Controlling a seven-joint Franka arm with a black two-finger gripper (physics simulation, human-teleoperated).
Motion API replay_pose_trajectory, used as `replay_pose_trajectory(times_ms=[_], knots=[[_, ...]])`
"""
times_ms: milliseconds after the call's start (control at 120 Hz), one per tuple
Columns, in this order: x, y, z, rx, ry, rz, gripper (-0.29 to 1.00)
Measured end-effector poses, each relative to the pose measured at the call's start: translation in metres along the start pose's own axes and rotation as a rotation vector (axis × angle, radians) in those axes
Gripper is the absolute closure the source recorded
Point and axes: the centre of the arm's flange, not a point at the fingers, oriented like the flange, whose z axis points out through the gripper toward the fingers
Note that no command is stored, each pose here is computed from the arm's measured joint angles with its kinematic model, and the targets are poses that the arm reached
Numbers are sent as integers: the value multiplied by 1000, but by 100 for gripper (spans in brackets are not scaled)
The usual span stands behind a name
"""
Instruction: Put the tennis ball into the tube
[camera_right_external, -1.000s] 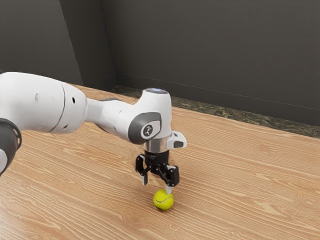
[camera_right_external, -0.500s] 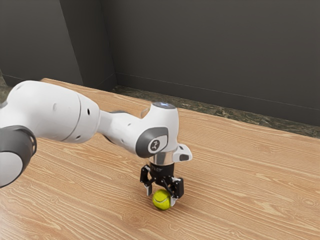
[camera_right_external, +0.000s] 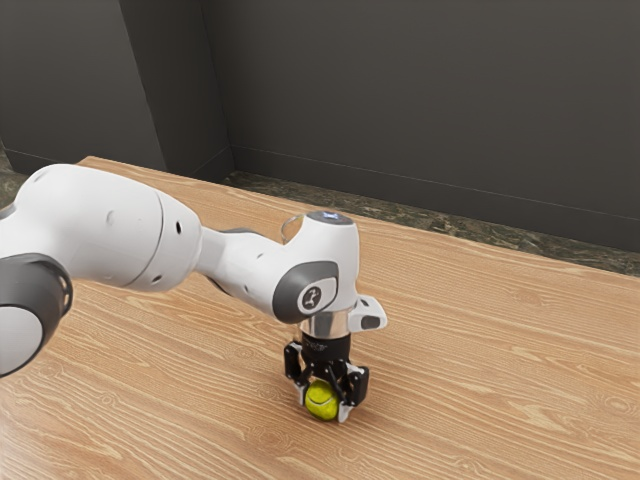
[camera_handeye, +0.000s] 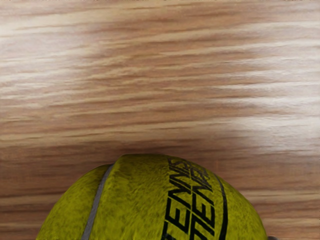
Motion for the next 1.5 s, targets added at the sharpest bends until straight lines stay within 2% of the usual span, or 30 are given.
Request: replay_pose_trajectory(times_ms=[250, 367, 542, 675, 808, 1050, 1258, 1500], knots=[[0, 0, -5, -1, 9, 0, 27], [-5, 1, -33, -16, 47, 7, 29], [-32, -9, -145, 5, 181, 63, 30], [-32, -30, -241, 29, 299, 54, 29], [-24, -57, -287, 39, 331, 10, 28], [26, -120, -289, 22, 293, -84, 28], [35, -114, -284, 12, 280, -49, 27], [19, -102, -285, -20, 269, -18, 27]])
